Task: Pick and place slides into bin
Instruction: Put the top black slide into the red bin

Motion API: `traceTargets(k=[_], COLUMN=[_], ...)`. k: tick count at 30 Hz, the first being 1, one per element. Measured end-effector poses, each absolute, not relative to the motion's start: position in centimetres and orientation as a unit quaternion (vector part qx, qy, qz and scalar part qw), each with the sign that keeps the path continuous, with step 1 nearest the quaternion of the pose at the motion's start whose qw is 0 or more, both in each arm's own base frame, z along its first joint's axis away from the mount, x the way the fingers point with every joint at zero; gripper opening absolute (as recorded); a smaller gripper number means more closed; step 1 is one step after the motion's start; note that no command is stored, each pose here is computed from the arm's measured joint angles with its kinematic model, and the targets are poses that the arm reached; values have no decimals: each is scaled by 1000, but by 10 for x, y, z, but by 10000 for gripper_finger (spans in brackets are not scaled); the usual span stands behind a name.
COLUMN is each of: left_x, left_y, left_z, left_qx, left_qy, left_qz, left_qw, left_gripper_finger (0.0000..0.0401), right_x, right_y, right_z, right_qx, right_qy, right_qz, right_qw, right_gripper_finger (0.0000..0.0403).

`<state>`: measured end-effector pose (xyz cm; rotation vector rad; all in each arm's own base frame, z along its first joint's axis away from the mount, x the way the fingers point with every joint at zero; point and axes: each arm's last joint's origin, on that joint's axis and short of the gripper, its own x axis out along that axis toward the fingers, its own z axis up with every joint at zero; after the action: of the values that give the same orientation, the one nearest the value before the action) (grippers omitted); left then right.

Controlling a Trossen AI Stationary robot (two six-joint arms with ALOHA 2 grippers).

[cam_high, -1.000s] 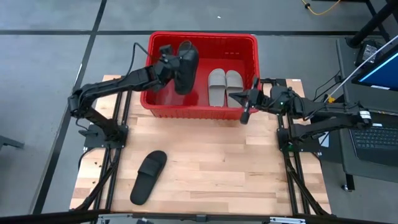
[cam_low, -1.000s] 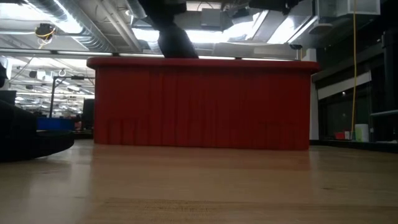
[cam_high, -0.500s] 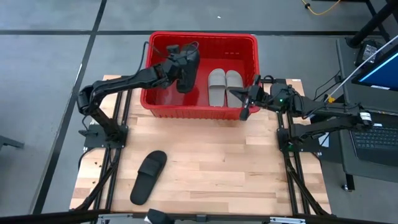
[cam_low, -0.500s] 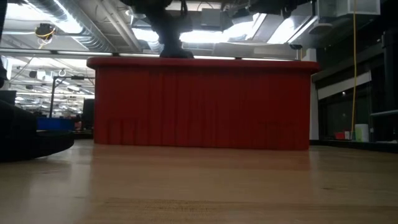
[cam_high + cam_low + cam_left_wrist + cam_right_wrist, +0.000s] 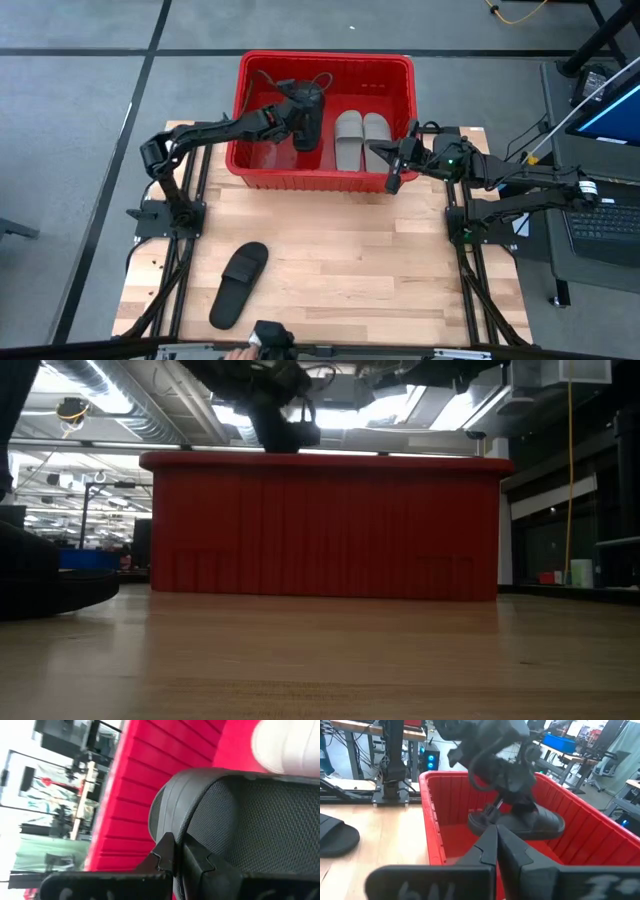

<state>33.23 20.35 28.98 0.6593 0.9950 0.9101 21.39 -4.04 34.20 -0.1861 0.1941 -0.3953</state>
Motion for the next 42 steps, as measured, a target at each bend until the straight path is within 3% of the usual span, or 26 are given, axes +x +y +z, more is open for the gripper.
traceTargets(k=[10, 24, 33, 42], left_x=[351, 356, 353, 358], left_y=[220, 222, 219, 218], left_z=[250, 232, 222, 215], left_qx=[295, 274, 244, 238], left_qy=[466, 451, 445, 444], left_qz=[414, 420, 430, 420], left_qw=[724, 738, 747, 755], left_gripper_finger=[5, 5, 5, 5], right_x=[213, 213, 212, 212], right_y=[-40, -40, -40, -40], right_z=[338, 336, 334, 334], right_qx=[-95, -97, -96, -96], right_qy=[117, 129, 138, 137], right_qz=[-194, -193, -192, -192], right_qw=[969, 968, 967, 967], right_gripper_finger=[19, 5, 22, 5])
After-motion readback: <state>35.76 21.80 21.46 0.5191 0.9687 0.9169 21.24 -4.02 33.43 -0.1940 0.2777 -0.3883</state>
